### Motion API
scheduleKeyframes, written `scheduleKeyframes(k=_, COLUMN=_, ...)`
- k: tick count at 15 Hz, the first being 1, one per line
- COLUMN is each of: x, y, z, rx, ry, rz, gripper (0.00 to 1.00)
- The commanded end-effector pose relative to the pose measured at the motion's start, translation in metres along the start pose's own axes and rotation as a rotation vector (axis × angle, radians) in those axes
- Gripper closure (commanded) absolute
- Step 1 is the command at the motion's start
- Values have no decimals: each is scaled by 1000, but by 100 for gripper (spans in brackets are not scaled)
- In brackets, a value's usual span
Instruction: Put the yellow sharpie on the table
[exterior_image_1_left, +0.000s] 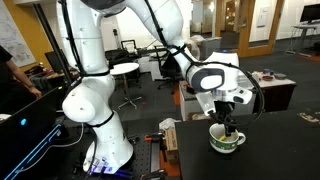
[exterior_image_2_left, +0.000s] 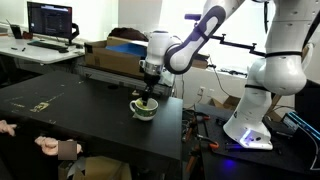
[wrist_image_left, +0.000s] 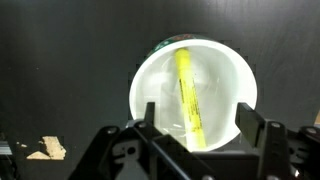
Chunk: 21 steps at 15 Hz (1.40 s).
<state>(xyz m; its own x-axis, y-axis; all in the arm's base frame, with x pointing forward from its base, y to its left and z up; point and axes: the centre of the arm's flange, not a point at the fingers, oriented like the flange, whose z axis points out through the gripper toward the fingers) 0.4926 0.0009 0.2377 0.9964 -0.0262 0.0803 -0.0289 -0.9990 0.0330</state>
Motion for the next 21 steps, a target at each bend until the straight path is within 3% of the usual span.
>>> scheduleKeyframes(k=1, x=3, y=-8, z=13, rx=16, ry=-17, rz=-18, gripper=21)
scheduleKeyframes(k=4, x=0, y=-12, z=22, rx=20, ry=-24, rz=-20, gripper=33)
scheduleKeyframes(k=5, x=-1, y=-13, z=25, rx=20, ry=-26, rz=-19, gripper=44)
scheduleKeyframes(k=7, x=-4, y=-15, z=29, rx=19, ry=-21, rz=-18, gripper=53)
scheduleKeyframes(k=9, x=-5, y=-16, z=31, rx=21, ry=-6, rz=-19, gripper=69)
scheduleKeyframes(k=11, x=-6, y=-18, z=33, rx=21, ry=13, rz=-22, gripper=70)
scheduleKeyframes(k=14, x=-6, y=-20, z=33, rx=24, ry=31, rz=-24, gripper=60)
scheduleKeyframes(k=15, x=-7, y=-20, z=34, rx=24, ry=33, rz=-22, gripper=45)
scheduleKeyframes(k=17, x=-8, y=-21, z=36, rx=24, ry=32, rz=-23, gripper=34)
scheduleKeyframes(k=20, x=-5, y=-14, z=29, rx=20, ry=35, rz=-20, gripper=29)
scheduleKeyframes(k=21, x=-3, y=-10, z=25, rx=19, ry=37, rz=-18, gripper=31)
